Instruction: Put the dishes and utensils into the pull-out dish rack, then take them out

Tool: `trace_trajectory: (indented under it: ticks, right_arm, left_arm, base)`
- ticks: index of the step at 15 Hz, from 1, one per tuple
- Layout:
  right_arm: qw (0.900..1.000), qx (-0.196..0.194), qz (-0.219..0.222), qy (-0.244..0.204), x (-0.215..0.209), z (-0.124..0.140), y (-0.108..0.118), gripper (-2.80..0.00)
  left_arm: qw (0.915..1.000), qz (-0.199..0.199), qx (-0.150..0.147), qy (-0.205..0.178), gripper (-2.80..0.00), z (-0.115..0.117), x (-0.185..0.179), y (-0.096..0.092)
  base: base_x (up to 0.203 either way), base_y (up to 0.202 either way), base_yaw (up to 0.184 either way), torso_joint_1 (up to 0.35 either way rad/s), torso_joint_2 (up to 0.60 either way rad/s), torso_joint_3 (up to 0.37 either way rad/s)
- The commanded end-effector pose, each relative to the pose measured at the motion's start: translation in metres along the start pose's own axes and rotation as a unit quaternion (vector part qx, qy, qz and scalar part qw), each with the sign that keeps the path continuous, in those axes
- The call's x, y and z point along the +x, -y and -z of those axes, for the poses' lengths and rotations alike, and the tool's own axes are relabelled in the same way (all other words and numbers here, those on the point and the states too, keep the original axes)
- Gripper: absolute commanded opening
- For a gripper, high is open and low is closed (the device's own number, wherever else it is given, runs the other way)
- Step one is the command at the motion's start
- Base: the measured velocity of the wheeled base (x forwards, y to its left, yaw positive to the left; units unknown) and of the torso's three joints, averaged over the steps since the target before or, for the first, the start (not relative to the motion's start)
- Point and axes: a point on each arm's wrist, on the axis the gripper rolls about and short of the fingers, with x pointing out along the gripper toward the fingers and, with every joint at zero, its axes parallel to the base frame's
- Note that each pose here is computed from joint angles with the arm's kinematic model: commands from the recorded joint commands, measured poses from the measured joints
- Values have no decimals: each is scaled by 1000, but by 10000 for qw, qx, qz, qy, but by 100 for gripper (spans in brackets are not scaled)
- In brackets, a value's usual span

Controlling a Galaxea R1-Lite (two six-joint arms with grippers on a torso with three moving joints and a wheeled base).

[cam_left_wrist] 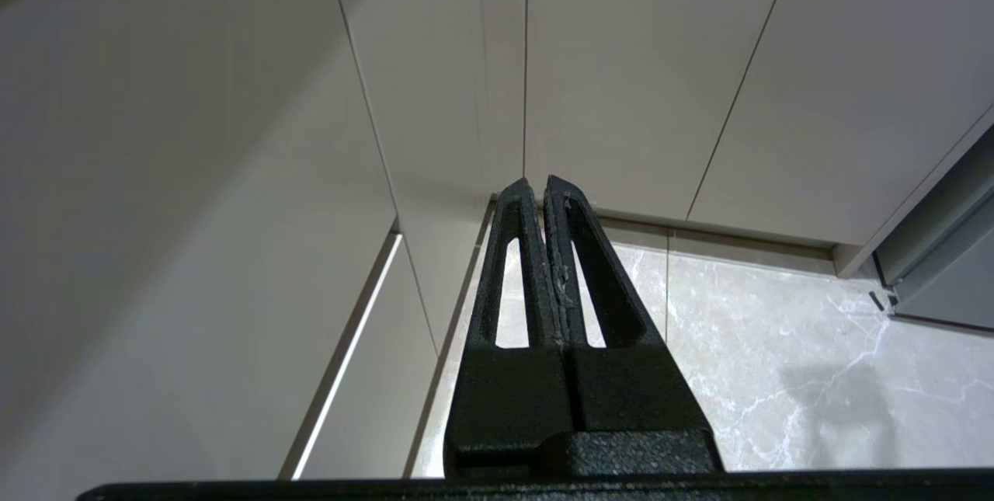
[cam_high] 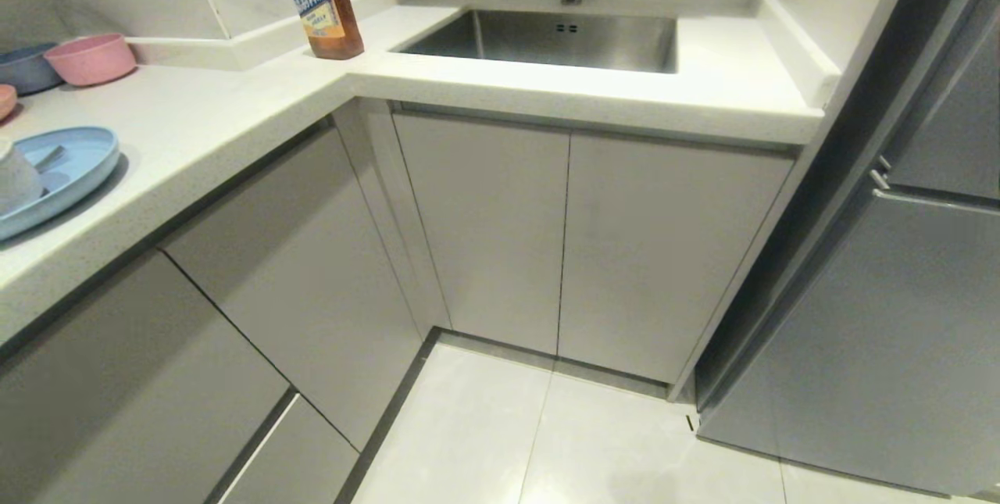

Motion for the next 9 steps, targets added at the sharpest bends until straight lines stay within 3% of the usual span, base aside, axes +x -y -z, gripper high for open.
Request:
trace_trajectory:
  ticks: [1,9]
  right_arm:
    - [10000,1,-1,-3,0,0,0,-280]
    - [10000,1,5,-3,0,0,0,-280]
  left_arm:
    - [10000,7,-1,-99,-280,5,1,0]
    - [10000,12,-17,-93,-280,5,1,0]
  base:
    - [0,0,0,4,2,155]
    - [0,0,0,2,2,200]
